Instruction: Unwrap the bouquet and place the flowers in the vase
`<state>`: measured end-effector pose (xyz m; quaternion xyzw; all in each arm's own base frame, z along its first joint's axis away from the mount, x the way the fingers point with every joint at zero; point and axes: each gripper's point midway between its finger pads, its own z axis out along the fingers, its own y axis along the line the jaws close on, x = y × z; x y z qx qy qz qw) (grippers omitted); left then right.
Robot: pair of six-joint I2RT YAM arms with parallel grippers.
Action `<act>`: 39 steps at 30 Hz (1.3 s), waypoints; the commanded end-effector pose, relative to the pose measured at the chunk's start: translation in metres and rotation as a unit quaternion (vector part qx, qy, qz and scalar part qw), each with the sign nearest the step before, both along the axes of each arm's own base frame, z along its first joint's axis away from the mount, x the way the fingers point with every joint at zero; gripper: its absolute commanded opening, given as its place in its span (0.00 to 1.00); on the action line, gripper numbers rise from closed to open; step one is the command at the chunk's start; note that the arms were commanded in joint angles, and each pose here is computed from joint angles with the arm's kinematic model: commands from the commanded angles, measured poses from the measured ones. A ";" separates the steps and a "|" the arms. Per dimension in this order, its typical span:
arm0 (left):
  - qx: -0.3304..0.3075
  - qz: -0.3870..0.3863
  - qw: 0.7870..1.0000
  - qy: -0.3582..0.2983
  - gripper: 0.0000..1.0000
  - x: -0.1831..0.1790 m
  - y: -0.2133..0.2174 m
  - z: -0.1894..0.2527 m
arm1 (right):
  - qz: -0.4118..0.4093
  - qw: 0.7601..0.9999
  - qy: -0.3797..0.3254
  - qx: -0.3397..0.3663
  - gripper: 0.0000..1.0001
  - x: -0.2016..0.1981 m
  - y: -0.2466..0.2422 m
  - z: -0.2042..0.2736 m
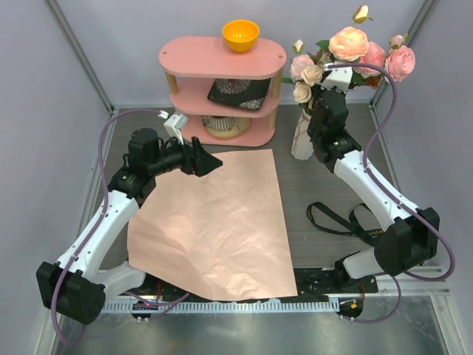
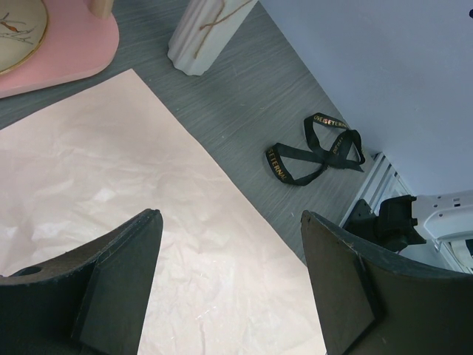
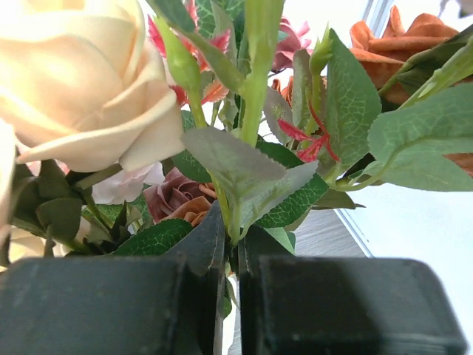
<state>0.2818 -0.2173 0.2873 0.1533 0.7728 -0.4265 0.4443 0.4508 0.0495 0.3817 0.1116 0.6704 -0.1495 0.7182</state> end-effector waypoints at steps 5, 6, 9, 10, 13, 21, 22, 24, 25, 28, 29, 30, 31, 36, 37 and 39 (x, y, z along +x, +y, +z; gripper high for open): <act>-0.017 -0.007 0.999 -0.033 0.80 -0.001 -0.001 0.020 | -0.004 0.998 0.066 -0.013 0.01 0.001 0.000 -0.047; -0.017 -0.007 0.999 -0.033 0.80 -0.001 -0.001 0.020 | -0.001 0.998 0.066 -0.008 0.01 0.001 0.001 -0.048; -0.017 -0.008 0.999 -0.035 0.80 -0.001 -0.001 0.021 | 0.004 0.997 0.076 0.002 0.01 0.001 0.003 -0.056; -0.018 -0.007 0.999 -0.036 0.80 -0.001 -0.001 0.022 | 0.008 0.996 0.083 0.003 0.02 0.000 0.004 -0.059; -0.019 -0.007 0.999 -0.037 0.80 -0.002 -0.001 0.022 | 0.013 0.996 0.092 0.016 0.20 -0.003 0.007 -0.056; -0.019 -0.003 0.999 -0.040 0.80 -0.002 0.000 0.023 | 0.040 0.991 0.106 0.072 0.61 -0.028 0.011 -0.029; -0.018 -0.003 0.999 -0.039 0.80 -0.002 0.000 0.022 | 0.045 0.989 0.118 0.075 0.63 -0.034 0.011 -0.031; -0.019 -0.004 0.999 -0.040 0.80 -0.001 0.000 0.023 | 0.064 0.986 0.120 0.098 0.66 -0.041 0.017 -0.028; -0.019 -0.003 0.999 -0.042 0.80 -0.001 0.000 0.023 | 0.068 0.984 0.128 0.102 0.67 -0.051 0.016 -0.028; -0.016 0.002 0.999 -0.040 0.80 0.000 0.001 0.021 | 0.072 0.979 0.151 0.117 0.73 -0.071 0.013 -0.035; -0.015 0.003 0.999 -0.041 0.81 0.000 0.002 0.021 | 0.069 0.978 0.158 0.117 0.73 -0.077 0.011 -0.037; -0.014 0.002 0.999 -0.038 0.81 0.001 0.001 0.019 | 0.060 0.977 0.163 0.120 0.74 -0.083 0.006 -0.039; -0.015 0.002 0.999 -0.037 0.81 0.002 0.001 0.019 | 0.055 0.975 0.178 0.117 0.76 -0.093 0.002 -0.045; -0.011 0.007 0.999 -0.032 0.82 0.006 0.001 0.014 | 0.059 0.971 0.195 0.124 0.80 -0.126 -0.007 -0.060; -0.010 0.011 0.999 -0.031 0.82 0.007 0.002 0.014 | 0.075 0.968 0.204 0.122 0.81 -0.130 -0.004 -0.066; -0.012 0.017 0.999 -0.028 0.83 0.009 0.002 0.015 | 0.104 0.968 0.199 0.115 0.83 -0.137 0.001 -0.063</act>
